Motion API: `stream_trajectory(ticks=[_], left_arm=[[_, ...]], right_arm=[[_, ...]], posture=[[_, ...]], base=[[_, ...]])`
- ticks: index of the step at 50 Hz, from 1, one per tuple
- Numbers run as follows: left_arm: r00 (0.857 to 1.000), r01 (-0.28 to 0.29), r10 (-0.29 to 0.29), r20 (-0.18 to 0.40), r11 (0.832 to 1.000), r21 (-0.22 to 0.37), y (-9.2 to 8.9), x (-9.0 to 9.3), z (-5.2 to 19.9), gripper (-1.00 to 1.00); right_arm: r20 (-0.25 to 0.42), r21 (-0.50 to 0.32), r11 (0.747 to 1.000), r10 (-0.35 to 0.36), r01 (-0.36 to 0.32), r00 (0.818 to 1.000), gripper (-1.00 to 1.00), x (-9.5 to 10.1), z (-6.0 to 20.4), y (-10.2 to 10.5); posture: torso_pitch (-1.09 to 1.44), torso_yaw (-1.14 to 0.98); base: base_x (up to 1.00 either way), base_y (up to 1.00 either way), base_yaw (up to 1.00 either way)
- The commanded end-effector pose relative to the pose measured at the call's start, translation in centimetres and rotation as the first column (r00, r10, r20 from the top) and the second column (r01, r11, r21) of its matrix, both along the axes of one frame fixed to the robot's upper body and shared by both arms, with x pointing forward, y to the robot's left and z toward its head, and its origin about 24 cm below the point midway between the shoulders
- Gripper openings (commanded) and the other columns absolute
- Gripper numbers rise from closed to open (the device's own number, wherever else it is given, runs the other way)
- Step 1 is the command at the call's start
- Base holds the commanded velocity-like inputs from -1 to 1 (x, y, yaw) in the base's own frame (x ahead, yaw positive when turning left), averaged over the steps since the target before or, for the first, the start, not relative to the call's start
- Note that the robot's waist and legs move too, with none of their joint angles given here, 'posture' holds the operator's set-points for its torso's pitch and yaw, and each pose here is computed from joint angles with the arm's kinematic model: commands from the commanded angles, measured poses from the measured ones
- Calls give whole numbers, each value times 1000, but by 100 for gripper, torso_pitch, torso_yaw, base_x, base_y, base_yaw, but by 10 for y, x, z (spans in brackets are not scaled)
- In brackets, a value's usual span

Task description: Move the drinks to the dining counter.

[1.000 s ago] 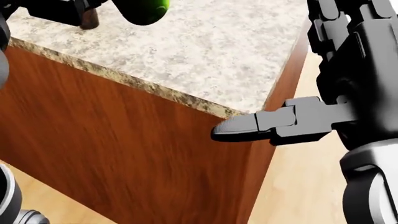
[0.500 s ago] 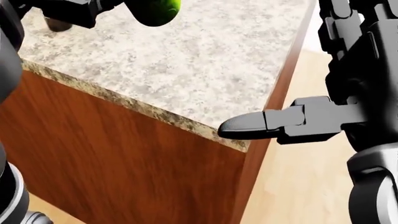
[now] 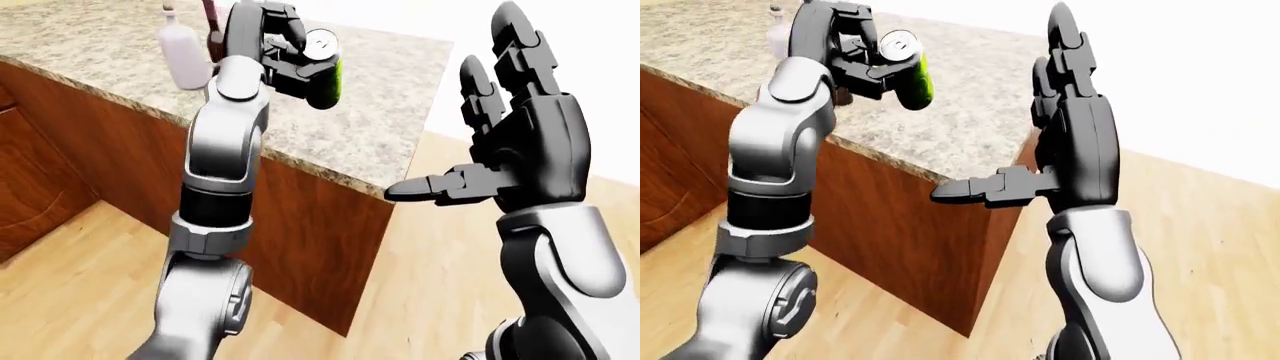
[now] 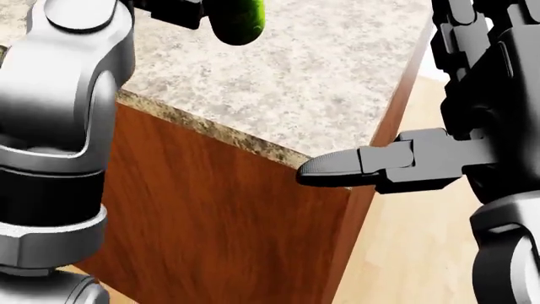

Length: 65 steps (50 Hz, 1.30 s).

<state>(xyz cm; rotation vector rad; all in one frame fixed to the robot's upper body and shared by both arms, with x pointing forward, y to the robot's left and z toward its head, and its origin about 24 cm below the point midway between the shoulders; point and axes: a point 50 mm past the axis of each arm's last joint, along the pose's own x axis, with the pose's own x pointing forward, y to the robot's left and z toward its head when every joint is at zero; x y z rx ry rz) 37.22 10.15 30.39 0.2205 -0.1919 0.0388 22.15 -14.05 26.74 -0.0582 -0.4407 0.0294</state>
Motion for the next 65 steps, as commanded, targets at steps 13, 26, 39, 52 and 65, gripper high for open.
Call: stream_trajectory(ticks=[13,26,39,52,65], left_arm=[[997,10,-10,81,1000,6,-22,35,5,-100],[999,-17,16,36,999,28,-30,51,-21,-100],[999,-45,45,2,998,34,-32,54,-33,-100],[999,-45,47,-25,996,71,-41,53,-44,-100],[998,-45,48,-39,995,89,-44,53,-52,-54]], right_arm=[[67,11,1000,-6,5,998,100,-5,6,-2],[65,15,1000,-2,1,998,100,-3,4,-1],[69,15,1000,9,-10,998,100,-3,7,2],[71,15,1000,9,-10,997,100,-3,7,2],[68,20,1000,9,-10,998,100,-2,4,1]], posture=[[0,0],[0,0],[0,0],[0,0],[0,0]], base=[[0,0,0],[0,0,0],[0,0,0],[0,0,0],[0,0,0]])
